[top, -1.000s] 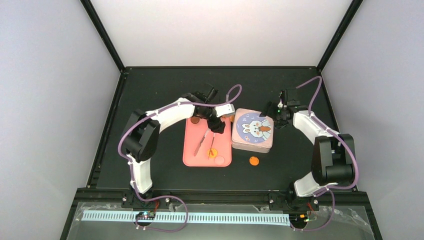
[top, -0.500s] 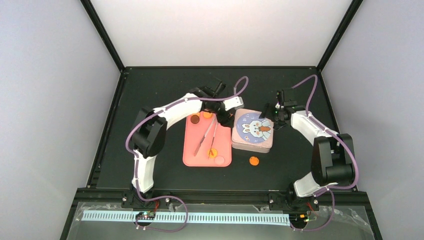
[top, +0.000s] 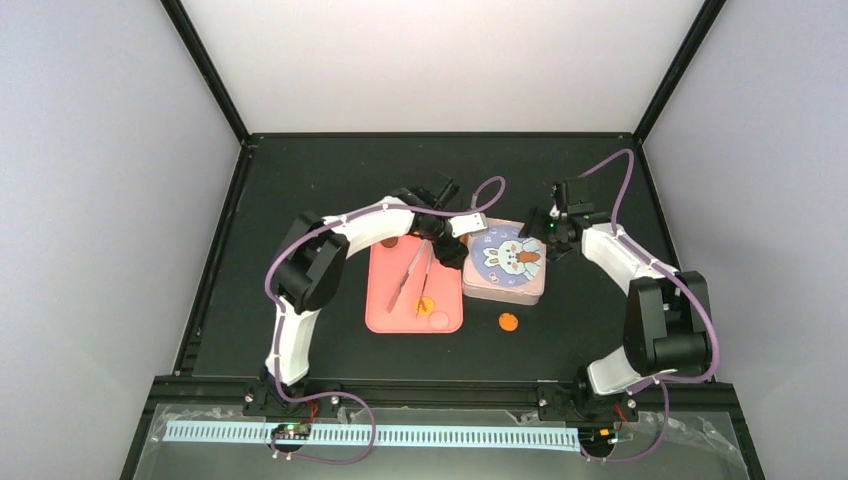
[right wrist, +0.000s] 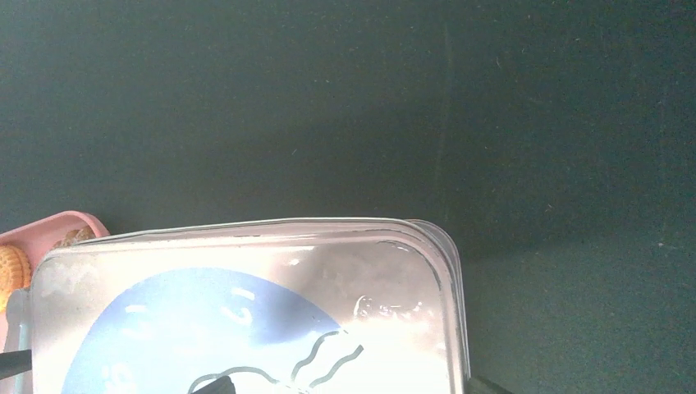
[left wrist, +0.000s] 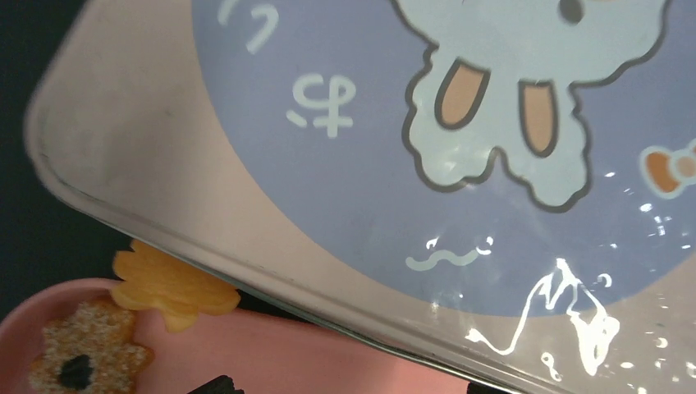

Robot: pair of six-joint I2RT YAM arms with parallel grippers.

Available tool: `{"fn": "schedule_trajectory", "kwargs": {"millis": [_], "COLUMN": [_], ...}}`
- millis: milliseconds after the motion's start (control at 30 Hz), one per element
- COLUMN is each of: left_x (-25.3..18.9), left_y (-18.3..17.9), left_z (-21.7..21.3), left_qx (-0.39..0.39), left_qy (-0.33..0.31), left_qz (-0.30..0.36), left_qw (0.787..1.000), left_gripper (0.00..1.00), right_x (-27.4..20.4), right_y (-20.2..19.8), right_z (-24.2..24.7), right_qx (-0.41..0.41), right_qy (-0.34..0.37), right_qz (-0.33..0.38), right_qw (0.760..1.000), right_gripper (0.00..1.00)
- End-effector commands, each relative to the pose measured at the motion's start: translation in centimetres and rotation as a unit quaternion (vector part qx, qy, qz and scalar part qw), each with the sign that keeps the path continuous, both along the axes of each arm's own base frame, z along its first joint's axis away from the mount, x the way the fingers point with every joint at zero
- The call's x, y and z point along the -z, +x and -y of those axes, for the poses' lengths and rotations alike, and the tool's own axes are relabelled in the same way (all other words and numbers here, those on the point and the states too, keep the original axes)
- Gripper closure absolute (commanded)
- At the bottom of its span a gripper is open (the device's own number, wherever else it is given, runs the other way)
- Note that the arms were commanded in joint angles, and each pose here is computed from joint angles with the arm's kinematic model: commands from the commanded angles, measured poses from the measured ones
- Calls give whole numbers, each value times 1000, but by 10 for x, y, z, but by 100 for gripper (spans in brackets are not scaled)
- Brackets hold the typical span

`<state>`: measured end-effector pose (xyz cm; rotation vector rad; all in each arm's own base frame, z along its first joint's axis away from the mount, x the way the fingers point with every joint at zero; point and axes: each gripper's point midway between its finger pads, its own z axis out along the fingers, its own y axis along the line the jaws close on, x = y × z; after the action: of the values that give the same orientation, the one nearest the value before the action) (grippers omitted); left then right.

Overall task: Pack the cookies
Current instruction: Press the box lid onto the packing box.

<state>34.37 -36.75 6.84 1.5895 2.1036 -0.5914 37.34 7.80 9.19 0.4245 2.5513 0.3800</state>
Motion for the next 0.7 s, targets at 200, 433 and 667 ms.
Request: {"fn": "schedule_trajectory", "kwargs": {"millis": [200, 433, 667], "left_x": [-25, -76, -55], "left_y": [4, -10, -26], "left_z": [-18, -19, 19], "left_qx": [-2, 29, 48], "left_qy": [18, -37, -45], "left_qz": [44, 36, 26], "left_qw": [999, 998, 998], "left_gripper": [26, 24, 24], "right_x": [1, -12, -3], "right_y": [-9, -7, -12], "right_z": [-18, -24, -23], "right_qx": [-29, -35, -32], "right_qy": [18, 5, -4], "right_qz": [10, 28, 18], "right_qw": [999, 999, 999], "right_gripper": [27, 24, 23]}}
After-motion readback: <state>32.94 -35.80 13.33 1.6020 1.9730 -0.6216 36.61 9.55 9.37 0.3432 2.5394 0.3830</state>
